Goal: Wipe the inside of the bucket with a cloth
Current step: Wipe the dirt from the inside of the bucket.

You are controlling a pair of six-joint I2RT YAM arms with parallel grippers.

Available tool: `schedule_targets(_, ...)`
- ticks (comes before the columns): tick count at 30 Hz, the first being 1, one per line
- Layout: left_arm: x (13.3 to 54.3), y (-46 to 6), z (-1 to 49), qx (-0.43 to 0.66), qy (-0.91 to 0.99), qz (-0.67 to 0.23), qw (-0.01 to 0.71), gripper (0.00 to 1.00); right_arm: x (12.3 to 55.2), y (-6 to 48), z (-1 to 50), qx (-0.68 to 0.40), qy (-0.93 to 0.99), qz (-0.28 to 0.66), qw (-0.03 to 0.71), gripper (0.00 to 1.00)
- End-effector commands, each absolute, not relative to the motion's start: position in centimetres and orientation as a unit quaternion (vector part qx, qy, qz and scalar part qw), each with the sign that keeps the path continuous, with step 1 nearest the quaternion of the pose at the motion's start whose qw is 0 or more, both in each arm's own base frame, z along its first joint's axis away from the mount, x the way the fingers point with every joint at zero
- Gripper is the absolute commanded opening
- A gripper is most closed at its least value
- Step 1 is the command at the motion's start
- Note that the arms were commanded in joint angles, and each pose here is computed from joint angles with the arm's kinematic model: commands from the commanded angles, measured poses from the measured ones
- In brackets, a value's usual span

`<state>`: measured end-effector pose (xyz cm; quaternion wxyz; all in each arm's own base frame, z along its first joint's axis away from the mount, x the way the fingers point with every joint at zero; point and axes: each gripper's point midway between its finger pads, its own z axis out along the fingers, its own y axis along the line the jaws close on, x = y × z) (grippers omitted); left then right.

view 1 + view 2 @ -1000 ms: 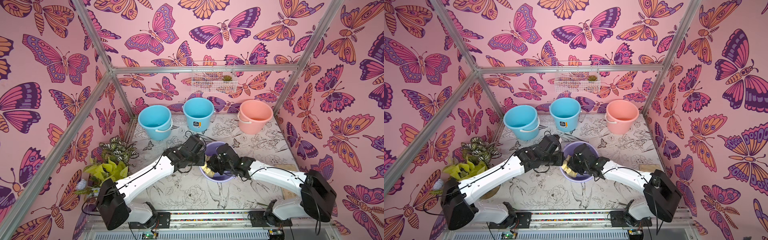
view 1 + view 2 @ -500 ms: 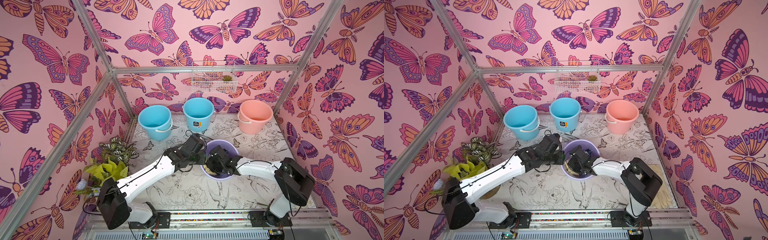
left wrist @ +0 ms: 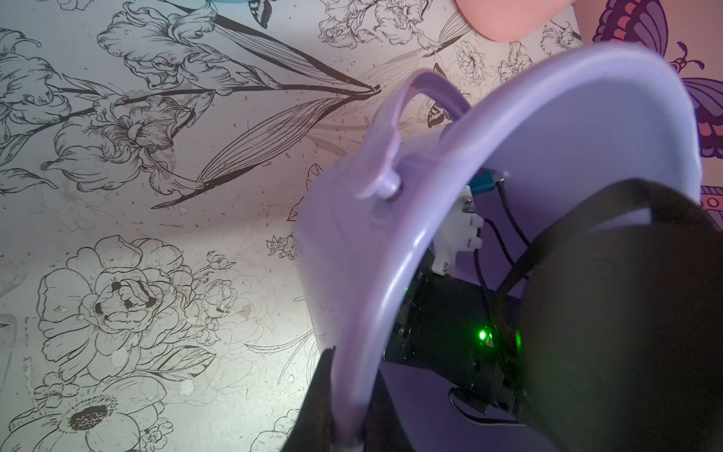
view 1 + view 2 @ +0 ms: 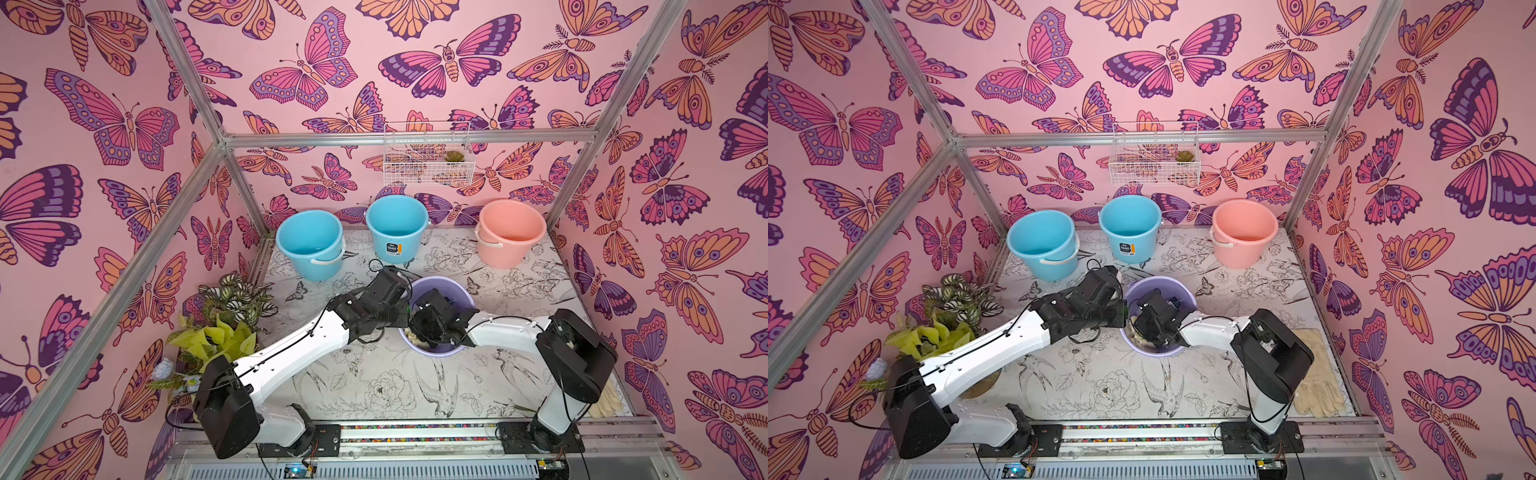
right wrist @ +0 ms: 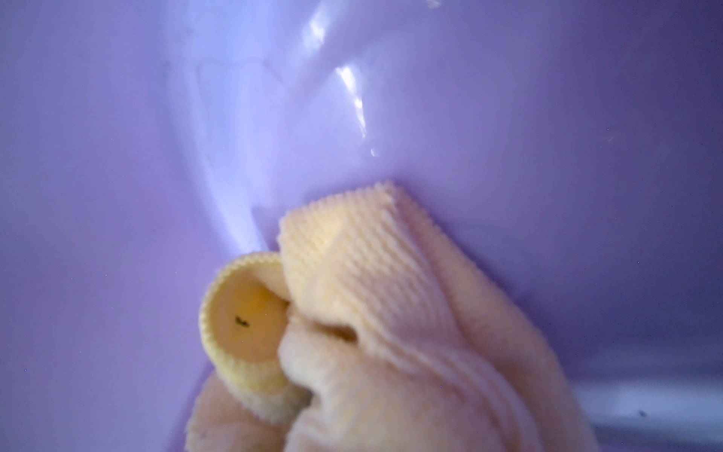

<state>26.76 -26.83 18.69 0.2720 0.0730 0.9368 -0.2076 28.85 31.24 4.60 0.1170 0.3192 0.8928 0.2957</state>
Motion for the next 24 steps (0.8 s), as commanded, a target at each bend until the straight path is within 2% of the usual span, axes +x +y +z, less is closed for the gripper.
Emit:
schedule_targets(1, 24.8, -28.0, 18.7, 0.11, 0.937, -0.231, 0.239, 0.0, 28.2, 28.4, 3.5, 0.316, 0.911, 0.238, 0.115, 0.0)
schedule_targets(15, 25.0, -28.1, 18.6, 0.106, 0.938, -0.229, 0.237, 0.0, 25.3, 28.7, 14.0, 0.182, 0.906, 0.349, 0.154, 0.0)
schedule_targets(24, 24.9, -28.1, 18.7, 0.108, 0.938, -0.231, 0.235, 0.0, 24.9, 30.1, 19.4, -0.077, 0.897, 0.355, 0.253, 0.0)
